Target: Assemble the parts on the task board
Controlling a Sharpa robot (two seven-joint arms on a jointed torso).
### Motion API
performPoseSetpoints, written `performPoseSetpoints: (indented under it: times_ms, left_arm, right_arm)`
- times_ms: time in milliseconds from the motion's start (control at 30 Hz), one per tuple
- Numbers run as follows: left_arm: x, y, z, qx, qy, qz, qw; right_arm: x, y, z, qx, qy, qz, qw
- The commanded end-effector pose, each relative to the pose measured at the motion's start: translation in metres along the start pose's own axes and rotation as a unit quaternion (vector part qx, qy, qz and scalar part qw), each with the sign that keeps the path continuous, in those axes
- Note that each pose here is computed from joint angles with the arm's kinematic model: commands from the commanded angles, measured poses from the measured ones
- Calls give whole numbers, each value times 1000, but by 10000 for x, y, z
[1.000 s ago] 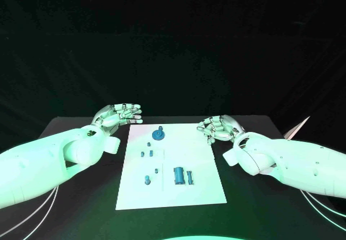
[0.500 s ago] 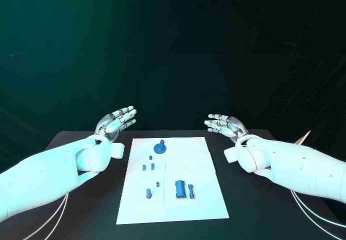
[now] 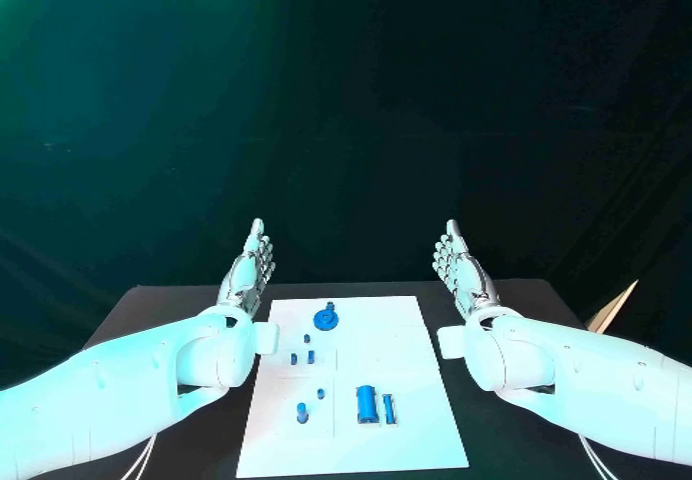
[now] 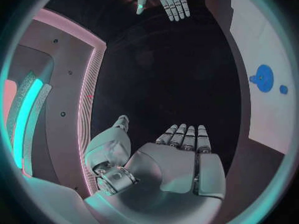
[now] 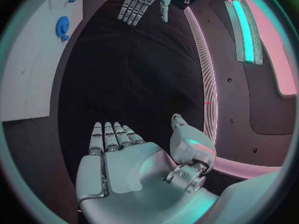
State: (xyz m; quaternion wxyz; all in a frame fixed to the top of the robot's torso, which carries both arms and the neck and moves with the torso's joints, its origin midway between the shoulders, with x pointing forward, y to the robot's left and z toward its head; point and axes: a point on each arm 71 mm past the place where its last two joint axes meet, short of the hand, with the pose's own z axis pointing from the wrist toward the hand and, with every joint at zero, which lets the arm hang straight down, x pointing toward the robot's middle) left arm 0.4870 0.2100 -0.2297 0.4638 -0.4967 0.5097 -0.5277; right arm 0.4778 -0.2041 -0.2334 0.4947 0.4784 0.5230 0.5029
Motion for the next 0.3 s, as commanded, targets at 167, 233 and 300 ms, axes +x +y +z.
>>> performPoseSetpoints:
  times_ms: [167, 233, 300]
  left_arm:
    - [155, -33, -183, 6, -24, 16, 1000]
    - [178, -38, -214, 7, -27, 19, 999]
    - [192, -41, -232, 7, -29, 20, 999]
  right_arm:
    - [112, 87, -142, -2, -17, 21, 1000]
    - [121, 95, -153, -2, -18, 23, 1000]
    - [122, 96, -154, -2, -18, 23, 1000]
